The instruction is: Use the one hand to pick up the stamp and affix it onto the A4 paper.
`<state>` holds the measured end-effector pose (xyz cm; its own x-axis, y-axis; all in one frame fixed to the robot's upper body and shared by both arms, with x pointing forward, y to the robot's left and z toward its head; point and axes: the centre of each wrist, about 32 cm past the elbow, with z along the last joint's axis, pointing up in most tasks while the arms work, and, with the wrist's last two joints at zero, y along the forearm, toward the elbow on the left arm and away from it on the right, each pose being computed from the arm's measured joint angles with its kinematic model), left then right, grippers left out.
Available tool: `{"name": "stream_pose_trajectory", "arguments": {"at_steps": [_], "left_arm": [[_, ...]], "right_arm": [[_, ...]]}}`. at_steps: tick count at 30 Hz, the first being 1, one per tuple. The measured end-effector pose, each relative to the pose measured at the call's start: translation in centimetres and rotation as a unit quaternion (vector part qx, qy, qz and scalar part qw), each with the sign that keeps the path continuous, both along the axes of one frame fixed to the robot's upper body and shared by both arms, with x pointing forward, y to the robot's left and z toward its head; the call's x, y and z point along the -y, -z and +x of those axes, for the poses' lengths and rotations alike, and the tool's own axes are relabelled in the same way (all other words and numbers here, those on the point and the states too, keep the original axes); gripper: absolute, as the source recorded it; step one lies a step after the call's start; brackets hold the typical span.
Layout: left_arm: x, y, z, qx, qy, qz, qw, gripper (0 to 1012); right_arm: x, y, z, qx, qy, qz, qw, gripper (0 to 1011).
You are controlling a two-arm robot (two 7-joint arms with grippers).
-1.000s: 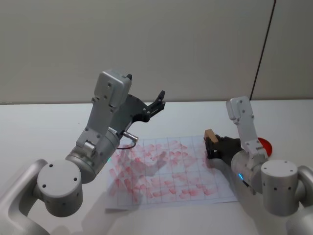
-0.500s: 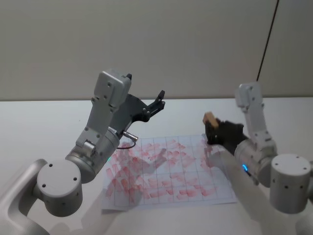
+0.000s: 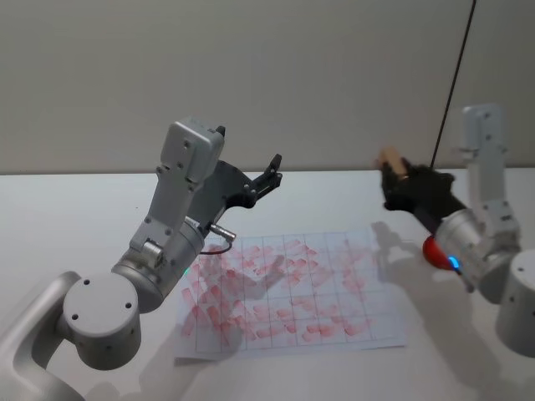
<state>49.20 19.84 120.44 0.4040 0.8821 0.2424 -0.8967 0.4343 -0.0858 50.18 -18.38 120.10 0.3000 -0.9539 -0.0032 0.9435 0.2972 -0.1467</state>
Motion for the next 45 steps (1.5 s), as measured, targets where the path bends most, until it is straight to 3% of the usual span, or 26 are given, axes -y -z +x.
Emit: {"name": "stream_pose_trajectory", "arguments": {"at_steps": [11, 22, 33, 45], "left_arm": [[0.0, 0.0, 0.0, 0.0, 0.0, 0.0, 1.0, 1001], [0.0, 0.0, 0.0, 0.0, 0.0, 0.0, 1.0, 1001], [0.0, 0.0, 0.0, 0.0, 0.0, 0.0, 1.0, 1001], [0.0, 0.0, 0.0, 0.0, 0.0, 0.0, 1.0, 1001]], "right_arm": [[3.3, 0.5, -0.7, -0.009, 0.044, -0.018, 0.9988, 224], [5.8, 2.7, -0.6, -0.051, 0.07, -0.04, 0.9954, 224], [6.8, 4.5, -0.1, -0.089, 0.063, -0.052, 0.9927, 224], [7.1, 5.6, -0.2, -0.116, 0.049, -0.058, 0.9903, 224]]}}
